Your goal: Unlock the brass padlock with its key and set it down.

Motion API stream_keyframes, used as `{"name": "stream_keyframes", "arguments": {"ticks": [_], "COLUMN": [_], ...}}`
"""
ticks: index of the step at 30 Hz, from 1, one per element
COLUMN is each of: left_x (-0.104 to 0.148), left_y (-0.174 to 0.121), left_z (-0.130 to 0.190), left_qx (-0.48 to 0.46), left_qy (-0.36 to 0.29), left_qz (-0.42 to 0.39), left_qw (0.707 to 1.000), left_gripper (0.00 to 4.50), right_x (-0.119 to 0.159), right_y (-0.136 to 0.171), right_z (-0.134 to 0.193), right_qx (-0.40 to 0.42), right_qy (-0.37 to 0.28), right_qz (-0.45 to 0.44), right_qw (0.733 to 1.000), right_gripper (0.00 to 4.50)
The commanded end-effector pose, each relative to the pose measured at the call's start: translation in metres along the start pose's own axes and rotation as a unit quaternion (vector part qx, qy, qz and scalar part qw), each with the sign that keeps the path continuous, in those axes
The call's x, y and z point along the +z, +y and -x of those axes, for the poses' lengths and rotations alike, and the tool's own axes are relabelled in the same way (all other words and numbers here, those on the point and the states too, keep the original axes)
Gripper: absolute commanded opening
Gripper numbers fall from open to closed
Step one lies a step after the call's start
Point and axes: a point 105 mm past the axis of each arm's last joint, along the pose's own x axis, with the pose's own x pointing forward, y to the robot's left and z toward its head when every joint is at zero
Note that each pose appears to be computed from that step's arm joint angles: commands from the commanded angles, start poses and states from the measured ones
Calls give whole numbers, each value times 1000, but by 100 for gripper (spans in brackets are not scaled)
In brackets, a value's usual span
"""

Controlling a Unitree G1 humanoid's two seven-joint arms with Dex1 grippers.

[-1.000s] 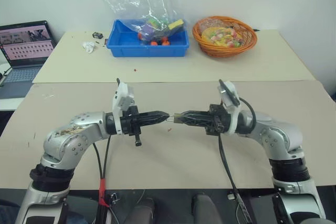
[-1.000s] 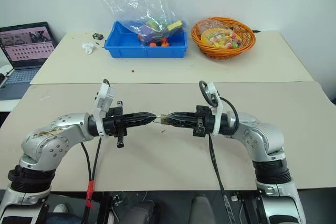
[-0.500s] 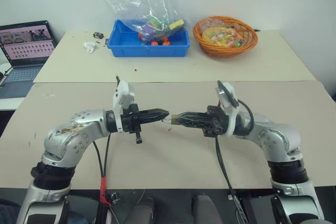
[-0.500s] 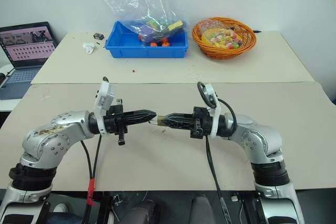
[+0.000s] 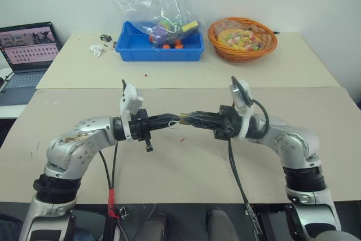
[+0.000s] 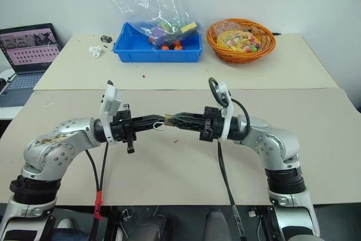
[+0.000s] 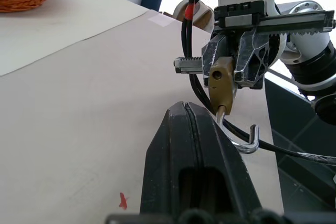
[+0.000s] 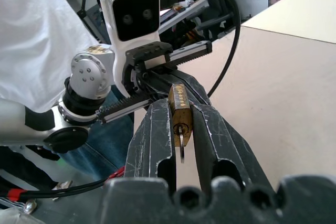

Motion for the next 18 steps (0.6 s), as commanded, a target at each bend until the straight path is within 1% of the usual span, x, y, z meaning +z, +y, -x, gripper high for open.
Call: {"name": "stream_keyframes", "arguments": {"ticks": [1, 5, 9, 11, 13, 14, 15, 18], "left_x": [9, 3, -5, -8, -10, -13, -16, -21], "left_y": [-3, 0, 10, 10, 6, 3, 0, -3], "left_z": [1, 4, 14, 19, 24, 26, 27, 29], "left_qx": [-7, 2, 29, 25, 12, 1, -7, -13], "left_qy": [-11, 2, 20, 31, 41, 50, 55, 52], "left_qz": [-16, -28, -71, -107, -166, -198, -217, -217], "left_qw": [1000, 1000, 997, 993, 985, 979, 975, 975], "left_gripper": [3, 3, 3, 3, 3, 3, 3, 3], "right_x": [16, 20, 8, -15, -57, -71, -81, -100], "right_y": [-6, -10, -25, -45, -70, -77, -81, -96], "right_z": [5, 12, 26, 34, 47, 52, 54, 59], "right_qx": [-12, -18, -48, -102, -166, -182, -189, -207], "right_qy": [-24, -26, 11, 65, 147, 176, 198, 239], "right_qz": [-2, -20, -81, -102, -95, -92, -80, -26], "right_qw": [1000, 999, 995, 987, 970, 963, 959, 948], "right_gripper": [15, 15, 15, 15, 15, 15, 15, 15]}}
